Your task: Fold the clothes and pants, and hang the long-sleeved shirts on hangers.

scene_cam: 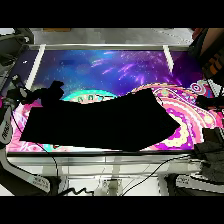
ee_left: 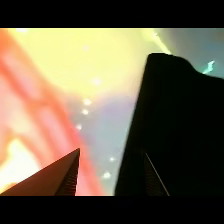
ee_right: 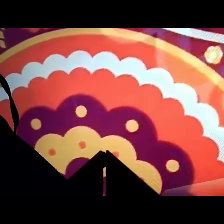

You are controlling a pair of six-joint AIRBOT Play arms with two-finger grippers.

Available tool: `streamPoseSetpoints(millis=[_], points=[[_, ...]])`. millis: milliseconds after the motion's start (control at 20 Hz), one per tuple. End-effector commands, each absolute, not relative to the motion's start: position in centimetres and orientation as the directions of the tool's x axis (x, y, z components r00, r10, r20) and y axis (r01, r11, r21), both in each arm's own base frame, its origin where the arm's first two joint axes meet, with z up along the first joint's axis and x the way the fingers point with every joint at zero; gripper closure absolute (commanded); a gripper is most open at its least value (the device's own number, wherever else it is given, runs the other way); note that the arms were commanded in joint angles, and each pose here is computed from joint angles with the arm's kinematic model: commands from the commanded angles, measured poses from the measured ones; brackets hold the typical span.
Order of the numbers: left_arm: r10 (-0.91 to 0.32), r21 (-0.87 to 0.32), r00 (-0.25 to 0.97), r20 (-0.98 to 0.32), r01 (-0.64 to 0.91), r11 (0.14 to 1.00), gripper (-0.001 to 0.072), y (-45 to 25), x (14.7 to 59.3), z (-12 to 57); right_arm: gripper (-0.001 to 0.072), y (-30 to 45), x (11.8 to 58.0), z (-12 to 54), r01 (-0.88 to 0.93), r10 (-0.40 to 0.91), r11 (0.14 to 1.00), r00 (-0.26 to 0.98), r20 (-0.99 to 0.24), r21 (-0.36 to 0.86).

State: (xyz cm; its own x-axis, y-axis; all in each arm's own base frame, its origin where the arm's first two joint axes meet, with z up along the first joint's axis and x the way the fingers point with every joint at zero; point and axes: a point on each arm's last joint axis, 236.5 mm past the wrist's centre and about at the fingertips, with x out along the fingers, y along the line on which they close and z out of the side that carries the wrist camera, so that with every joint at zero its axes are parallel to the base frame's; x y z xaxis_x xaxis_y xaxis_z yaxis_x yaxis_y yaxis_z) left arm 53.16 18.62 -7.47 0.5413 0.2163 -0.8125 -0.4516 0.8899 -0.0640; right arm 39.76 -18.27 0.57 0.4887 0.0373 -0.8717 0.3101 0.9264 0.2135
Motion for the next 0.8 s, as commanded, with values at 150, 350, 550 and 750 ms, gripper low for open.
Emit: streamPoseSetpoints(millis=[150,350,550,750], points=[[0.226,-0.013,0.503,-0.834,-0.427,0.904,0.0288,17.9,52.0,-6.2,0.0696,-18.3,39.8,0.6,0.311,0.038,0.926,0.489,-0.871,0.214],[0.170,-0.053,0.470,-0.866,-0.424,0.904,0.0288,15.9,52.2,-9.5,0.0696,-18.2,39.7,0.5,0.310,0.042,0.926,0.485,-0.873,0.216],[0.153,-0.070,0.423,-0.893,-0.466,0.882,0.0289,15.5,51.8,-13.0,0.0696,-18.0,39.5,0.4,0.308,0.048,0.926,0.479,-0.877,0.219],[0.157,-0.075,0.444,-0.882,-0.460,0.885,0.0643,15.4,52.3,-12.5,0.0696,-18.0,39.5,0.4,0.308,0.048,0.926,0.479,-0.877,0.219]])
